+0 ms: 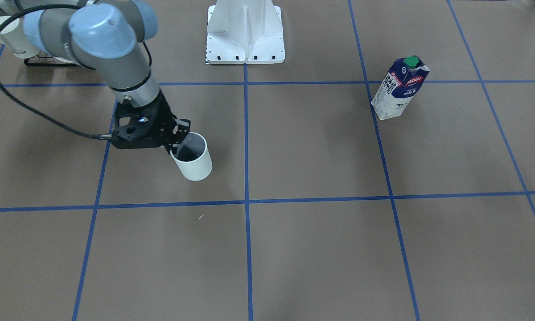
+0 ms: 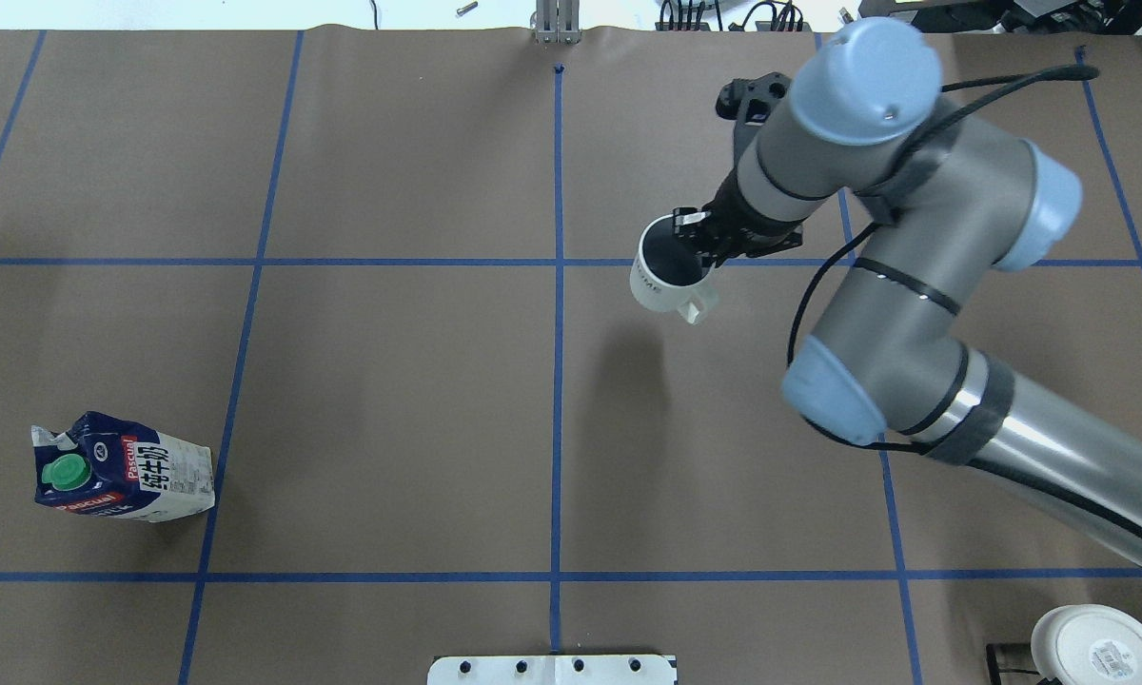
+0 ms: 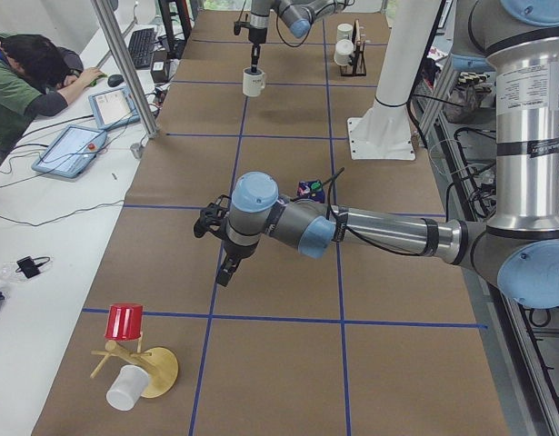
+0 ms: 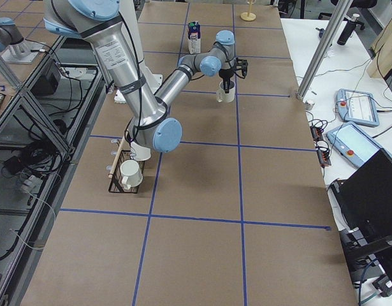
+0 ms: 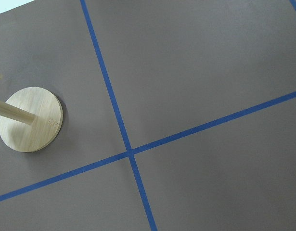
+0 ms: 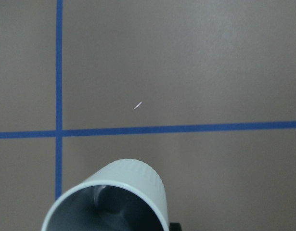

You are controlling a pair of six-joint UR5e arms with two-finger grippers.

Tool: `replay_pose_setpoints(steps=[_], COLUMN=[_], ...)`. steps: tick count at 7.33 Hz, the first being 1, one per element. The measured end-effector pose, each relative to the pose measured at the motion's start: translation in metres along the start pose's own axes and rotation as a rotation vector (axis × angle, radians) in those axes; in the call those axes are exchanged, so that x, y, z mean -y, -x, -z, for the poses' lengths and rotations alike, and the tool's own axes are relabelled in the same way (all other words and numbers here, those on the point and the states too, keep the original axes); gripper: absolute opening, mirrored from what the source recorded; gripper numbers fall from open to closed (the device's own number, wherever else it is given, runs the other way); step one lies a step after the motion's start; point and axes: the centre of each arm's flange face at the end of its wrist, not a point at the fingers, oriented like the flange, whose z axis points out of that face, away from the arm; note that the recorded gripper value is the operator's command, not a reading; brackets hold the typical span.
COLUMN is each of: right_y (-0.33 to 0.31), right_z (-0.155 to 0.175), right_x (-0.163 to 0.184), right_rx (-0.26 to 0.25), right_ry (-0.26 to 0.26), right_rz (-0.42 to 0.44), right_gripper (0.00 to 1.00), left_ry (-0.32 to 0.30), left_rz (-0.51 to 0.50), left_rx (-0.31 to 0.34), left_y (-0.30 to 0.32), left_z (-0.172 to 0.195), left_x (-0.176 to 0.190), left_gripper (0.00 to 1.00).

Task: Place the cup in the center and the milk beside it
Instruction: 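Carry the white mug with the right gripper toward the table center, then lower the white mug onto the table center and open the right gripper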

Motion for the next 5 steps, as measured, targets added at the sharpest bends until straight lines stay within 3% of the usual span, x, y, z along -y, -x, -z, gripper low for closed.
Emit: replay_pose_setpoints(steps=[2, 4, 5], right_y=[0.07, 0.101, 0.107], right_z=[-0.017, -0.036, -0.042], right_x=[-0.034, -0.061, -0.069], right_rx=[-0.054, -0.083, -0.09], right_ry=[0.052, 0.064, 0.063], right_rz=[-0.116, -0.141, -0.136], right_gripper=[0.0, 0.0, 0.07], left_ry=[0.002, 0.005, 0.005], left_rz=[0.002, 0.004, 0.005], left_rx=[0.0, 0.0, 0.001], left_y=[0.001, 0.002, 0.003], left_z=[-0.001, -0.003, -0.003], left_x=[-0.001, -0.001, -0.001], left_gripper=[1.0, 1.0, 1.0])
